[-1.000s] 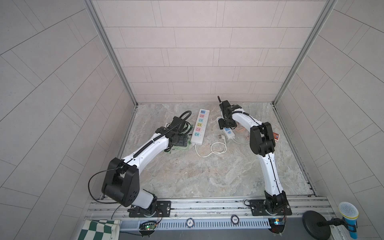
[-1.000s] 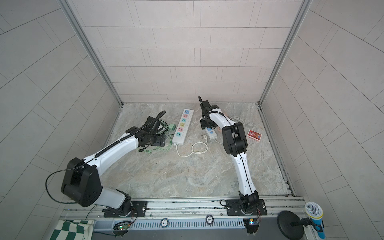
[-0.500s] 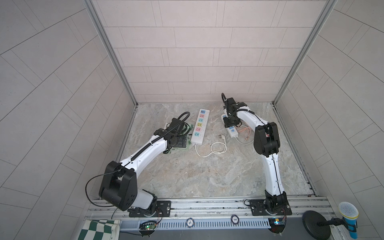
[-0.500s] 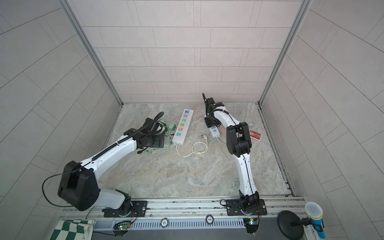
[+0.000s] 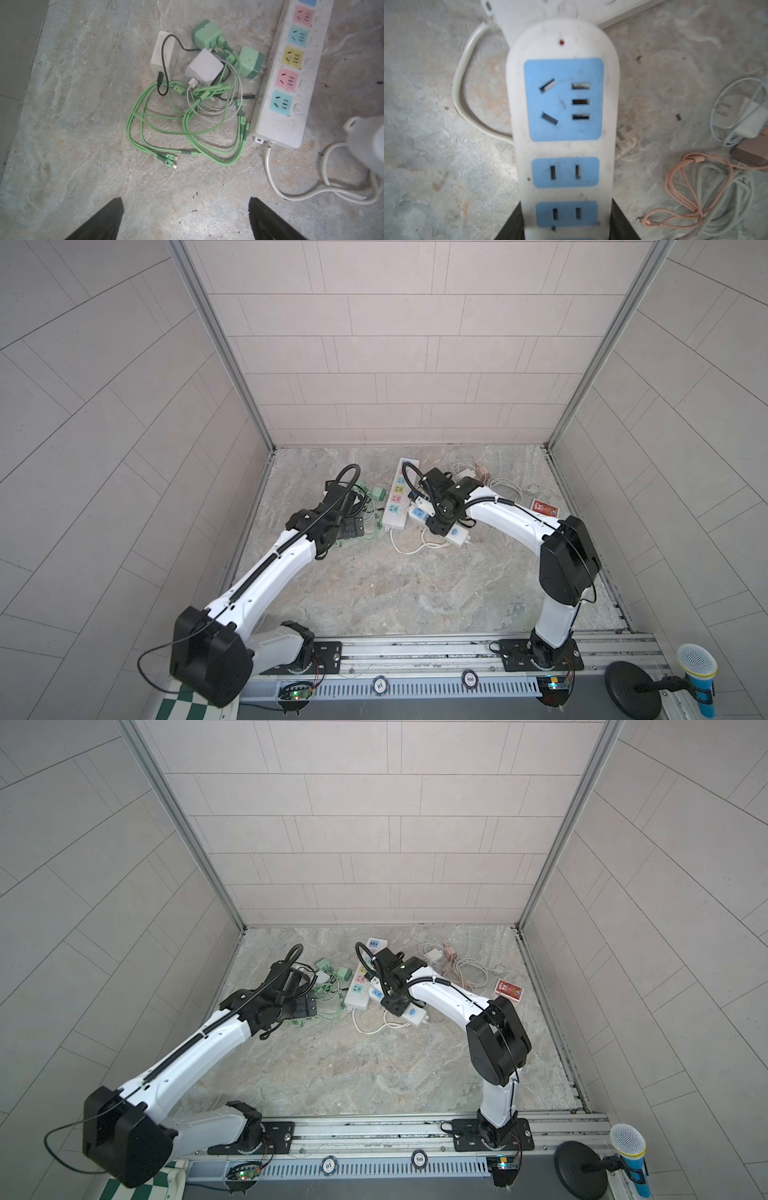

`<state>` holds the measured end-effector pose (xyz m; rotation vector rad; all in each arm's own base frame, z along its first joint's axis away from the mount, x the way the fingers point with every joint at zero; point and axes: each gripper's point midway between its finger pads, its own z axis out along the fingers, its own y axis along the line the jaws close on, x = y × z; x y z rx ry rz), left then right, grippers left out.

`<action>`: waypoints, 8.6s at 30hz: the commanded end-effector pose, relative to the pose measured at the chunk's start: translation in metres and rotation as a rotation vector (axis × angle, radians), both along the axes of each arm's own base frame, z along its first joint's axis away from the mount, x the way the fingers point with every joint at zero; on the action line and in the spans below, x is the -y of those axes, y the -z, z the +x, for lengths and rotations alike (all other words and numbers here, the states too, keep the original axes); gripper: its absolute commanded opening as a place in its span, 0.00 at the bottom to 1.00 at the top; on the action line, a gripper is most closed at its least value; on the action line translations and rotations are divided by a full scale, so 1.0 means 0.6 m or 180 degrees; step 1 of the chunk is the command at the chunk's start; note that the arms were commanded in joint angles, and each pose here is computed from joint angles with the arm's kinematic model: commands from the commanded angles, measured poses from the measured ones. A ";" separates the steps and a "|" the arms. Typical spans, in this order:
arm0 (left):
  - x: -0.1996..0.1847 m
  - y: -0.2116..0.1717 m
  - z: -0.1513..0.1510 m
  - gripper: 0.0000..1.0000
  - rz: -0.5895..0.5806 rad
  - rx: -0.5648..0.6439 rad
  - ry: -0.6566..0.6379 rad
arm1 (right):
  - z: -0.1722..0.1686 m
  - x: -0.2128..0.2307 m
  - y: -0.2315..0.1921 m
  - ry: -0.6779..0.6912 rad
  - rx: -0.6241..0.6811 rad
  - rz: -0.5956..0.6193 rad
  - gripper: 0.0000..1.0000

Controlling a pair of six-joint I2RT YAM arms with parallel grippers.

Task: Insert the plug
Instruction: 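Drag the short power strip nearer the robot with the right gripper and release, then move the right gripper to the pink charger and grasp it, then lift the pink charger toward the left gripper while the left gripper approaches, then close the left gripper on the pink charger held by the right gripper, then open the right gripper and draw it back while the left holds the charger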

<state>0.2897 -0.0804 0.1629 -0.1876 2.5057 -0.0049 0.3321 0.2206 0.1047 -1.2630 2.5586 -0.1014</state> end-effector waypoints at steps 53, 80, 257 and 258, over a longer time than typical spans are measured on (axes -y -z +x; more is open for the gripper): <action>-0.012 -0.013 -0.053 1.00 -0.0424 0.0556 0.0038 | -0.177 -0.038 0.065 -0.0459 -0.0151 0.0111 0.98; 0.094 0.037 0.108 1.00 -0.0784 0.0057 0.0131 | 0.162 0.253 -0.049 0.3044 0.0987 0.1579 0.88; 0.512 -0.181 0.127 0.00 -0.1692 0.1579 0.3209 | 0.069 0.165 -0.250 0.1967 0.0754 0.3557 0.76; 0.509 -0.180 0.128 0.00 -0.1659 0.1592 0.3194 | 0.070 0.175 -0.242 0.2092 0.0734 0.3460 0.76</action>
